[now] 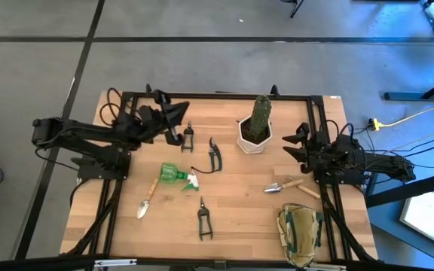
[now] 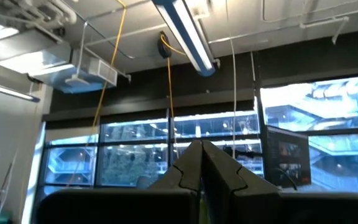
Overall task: Pick & Place Garden tools in Gardening bag
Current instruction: Move the white vase to the right side of the table
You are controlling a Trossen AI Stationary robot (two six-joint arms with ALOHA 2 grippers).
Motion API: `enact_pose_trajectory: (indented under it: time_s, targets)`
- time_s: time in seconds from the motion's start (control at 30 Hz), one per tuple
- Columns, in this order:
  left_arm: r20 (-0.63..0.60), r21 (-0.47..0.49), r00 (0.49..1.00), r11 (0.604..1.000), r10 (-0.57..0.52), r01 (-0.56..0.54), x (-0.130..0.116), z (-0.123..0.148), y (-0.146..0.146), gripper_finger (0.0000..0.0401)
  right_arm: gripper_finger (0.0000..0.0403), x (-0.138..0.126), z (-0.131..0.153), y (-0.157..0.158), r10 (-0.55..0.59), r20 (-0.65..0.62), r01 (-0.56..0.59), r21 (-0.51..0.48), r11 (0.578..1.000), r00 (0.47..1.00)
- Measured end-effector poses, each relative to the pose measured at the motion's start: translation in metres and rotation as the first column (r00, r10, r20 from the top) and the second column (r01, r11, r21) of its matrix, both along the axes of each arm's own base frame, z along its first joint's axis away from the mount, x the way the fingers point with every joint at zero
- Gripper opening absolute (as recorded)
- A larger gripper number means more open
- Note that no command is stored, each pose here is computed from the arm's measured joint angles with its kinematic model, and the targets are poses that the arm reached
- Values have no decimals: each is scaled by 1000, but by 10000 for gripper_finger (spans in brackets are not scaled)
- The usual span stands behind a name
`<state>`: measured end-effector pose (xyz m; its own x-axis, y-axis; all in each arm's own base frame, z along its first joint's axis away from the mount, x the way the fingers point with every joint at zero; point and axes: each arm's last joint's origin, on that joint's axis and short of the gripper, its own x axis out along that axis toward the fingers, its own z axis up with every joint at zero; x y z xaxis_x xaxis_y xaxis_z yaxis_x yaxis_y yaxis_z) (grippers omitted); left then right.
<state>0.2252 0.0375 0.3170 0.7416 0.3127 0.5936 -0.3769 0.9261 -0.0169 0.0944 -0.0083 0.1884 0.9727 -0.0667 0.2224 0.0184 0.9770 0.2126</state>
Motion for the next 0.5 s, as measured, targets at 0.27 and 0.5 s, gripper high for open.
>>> enact_pose_trajectory:
  time_s: [0.27,0.5]
  targets:
    - [-17,42,999,999,-29,30,8,2,-1,4,192,-1,5,1,42,14,-43,58,997,999]
    - [-144,63,971,978,-190,201,-8,10,-4,4,192,-13,42,0,4,126,-12,59,998,992]
